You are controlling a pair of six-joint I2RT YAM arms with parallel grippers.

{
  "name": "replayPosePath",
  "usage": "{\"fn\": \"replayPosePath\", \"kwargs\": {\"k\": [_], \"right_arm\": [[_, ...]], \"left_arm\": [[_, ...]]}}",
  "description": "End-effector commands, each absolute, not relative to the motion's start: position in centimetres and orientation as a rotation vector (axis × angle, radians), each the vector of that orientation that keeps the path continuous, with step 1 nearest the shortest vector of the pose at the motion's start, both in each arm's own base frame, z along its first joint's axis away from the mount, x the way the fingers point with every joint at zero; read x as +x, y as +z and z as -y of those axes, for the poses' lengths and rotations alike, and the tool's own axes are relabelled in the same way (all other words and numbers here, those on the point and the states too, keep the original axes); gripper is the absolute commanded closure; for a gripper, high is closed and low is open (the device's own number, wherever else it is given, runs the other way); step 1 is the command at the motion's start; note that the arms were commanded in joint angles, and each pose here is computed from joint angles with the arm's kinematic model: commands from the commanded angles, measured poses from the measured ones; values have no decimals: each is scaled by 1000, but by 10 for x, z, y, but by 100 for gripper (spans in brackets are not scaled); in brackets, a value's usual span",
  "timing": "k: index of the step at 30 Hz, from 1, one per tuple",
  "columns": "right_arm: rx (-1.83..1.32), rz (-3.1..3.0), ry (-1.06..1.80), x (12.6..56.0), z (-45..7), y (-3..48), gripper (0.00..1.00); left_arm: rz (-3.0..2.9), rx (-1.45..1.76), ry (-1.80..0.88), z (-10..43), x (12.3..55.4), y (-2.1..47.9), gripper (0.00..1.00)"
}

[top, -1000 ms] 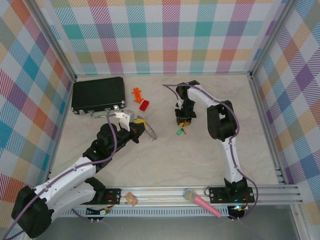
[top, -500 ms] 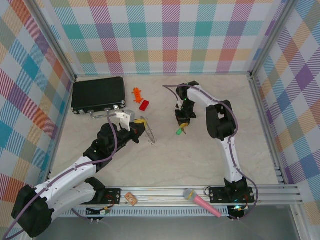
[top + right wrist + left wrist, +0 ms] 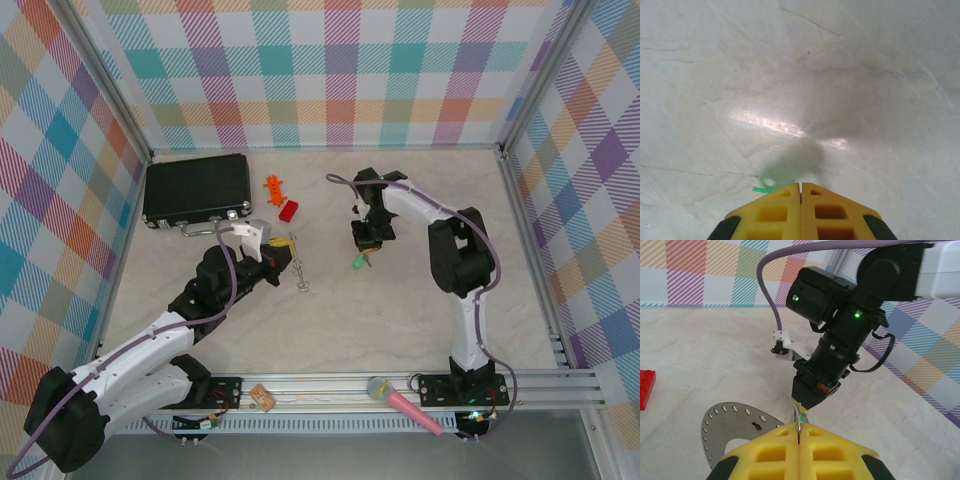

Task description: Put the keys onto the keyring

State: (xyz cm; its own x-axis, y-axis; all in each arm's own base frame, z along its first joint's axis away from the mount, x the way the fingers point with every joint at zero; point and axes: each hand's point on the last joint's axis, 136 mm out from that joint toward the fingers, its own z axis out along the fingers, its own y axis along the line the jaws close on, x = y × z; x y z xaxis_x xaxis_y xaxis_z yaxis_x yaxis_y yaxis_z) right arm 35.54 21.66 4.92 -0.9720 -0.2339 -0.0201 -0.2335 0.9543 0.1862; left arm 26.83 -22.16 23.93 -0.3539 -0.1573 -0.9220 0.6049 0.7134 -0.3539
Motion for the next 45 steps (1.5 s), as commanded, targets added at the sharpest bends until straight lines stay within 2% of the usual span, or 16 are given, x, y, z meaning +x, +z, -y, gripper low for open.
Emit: {"fn": "replayPosePath", "kwargs": {"k": [1,14,25,33,41,45], "right_arm": [[357,3265,-338,374,-224,66,100],[405,3365,-383,355,-221,88,100],[389,3381,-466,353,-233,73,100],[455,3262,-574,308,-236,99,100],[477,3074,-561,251,-218,115,100],[452,2952,-517,232,-214,108,100]], "left_arm": [[-1716,362,-868,227,265,251,100],[-1732,363,-853,228,268,245,100],[-1736,368,-852,228,269,244,100],[-1736,365,-851,228,269,244,100],[-1730,369,-857,228,268,246,100],[-1733,368,-857,229,268,246,100]]}}
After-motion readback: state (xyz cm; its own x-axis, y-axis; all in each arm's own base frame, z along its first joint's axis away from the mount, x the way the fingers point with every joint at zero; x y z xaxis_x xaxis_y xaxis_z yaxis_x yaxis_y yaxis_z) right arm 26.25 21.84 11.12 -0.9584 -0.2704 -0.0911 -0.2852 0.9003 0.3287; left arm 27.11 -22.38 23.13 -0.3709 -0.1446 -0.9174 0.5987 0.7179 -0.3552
